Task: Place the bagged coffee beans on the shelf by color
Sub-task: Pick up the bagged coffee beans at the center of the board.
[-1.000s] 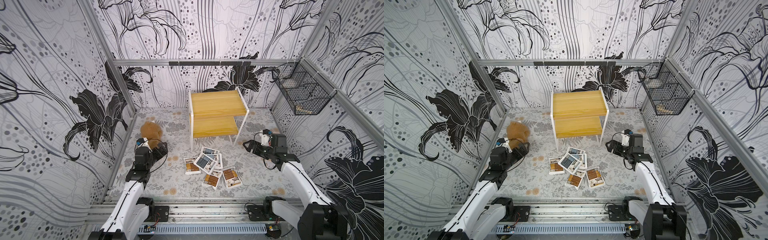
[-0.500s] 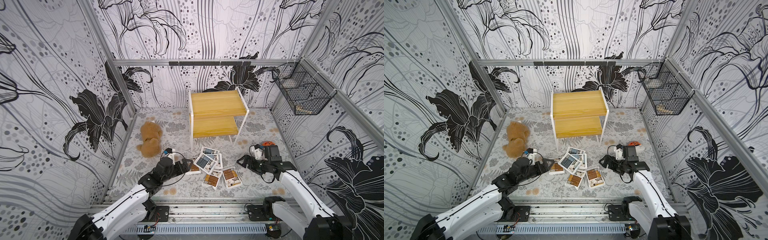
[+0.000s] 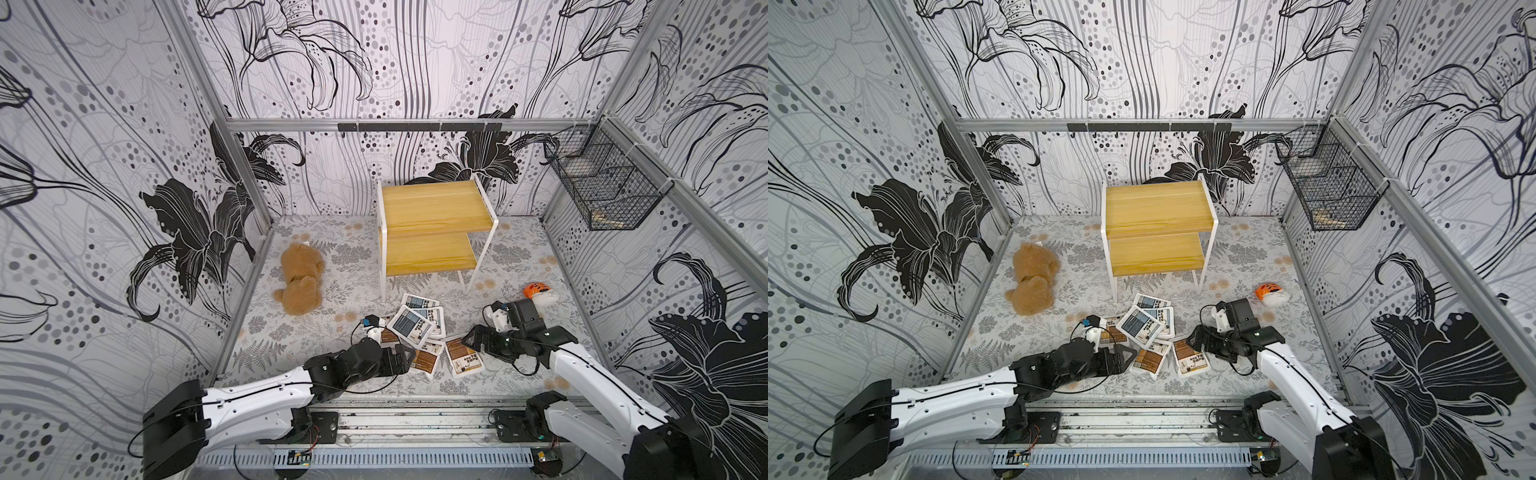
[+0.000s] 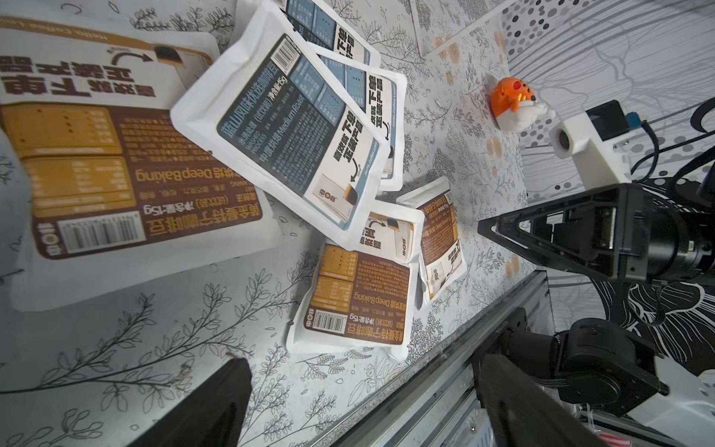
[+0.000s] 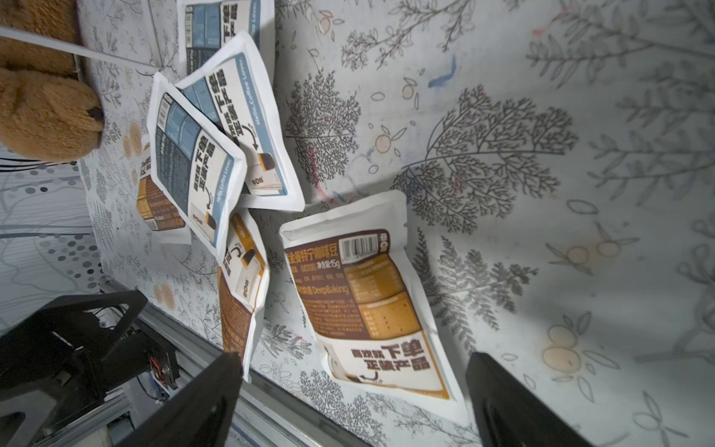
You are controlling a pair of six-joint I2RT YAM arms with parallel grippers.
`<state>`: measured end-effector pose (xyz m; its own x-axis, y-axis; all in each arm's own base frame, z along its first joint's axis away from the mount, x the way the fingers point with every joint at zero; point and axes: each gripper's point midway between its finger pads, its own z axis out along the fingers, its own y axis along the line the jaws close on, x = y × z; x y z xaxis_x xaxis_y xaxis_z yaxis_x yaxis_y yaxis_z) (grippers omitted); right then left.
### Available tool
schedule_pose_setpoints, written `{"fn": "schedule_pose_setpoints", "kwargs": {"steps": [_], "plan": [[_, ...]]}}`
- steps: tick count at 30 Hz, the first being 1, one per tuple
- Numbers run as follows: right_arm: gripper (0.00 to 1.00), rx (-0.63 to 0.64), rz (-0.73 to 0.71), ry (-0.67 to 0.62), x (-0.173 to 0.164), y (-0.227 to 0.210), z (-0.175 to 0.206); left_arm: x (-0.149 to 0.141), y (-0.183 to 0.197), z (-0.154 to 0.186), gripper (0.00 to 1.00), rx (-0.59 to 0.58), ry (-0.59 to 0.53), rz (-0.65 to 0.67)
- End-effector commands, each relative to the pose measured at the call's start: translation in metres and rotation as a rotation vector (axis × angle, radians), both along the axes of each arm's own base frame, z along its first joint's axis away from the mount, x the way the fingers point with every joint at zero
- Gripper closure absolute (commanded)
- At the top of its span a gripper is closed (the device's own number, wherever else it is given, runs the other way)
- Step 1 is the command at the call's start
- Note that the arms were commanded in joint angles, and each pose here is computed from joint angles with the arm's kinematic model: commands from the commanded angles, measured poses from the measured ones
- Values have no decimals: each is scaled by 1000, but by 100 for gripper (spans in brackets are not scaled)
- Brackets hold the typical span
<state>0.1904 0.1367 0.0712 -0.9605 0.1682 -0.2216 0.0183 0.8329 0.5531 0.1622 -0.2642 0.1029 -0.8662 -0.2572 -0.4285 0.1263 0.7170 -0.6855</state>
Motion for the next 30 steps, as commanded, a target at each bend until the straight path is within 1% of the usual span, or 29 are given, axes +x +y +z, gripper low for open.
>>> {"fn": "schedule_pose_setpoints", "kwargs": {"steps": [1,4,10,18,28,30], "plan": [[3,-24,-36,14,-5,-5,-6,8,-20,32,3,-95,-54,24],[3,-37,-52,12,-6,-8,-7,5,-36,37,3,-117,-50,-3],[4,-47,-46,32,-7,-8,-12,-4,-74,38,3,-209,-3,-72],[4,-29,-20,45,-11,-3,-15,-19,-123,31,3,-225,32,-177],[0,8,10,81,-22,3,-23,-24,-142,6,3,-218,75,-210],[4,21,15,81,-23,5,-23,-25,-145,1,3,-218,85,-215]]}}
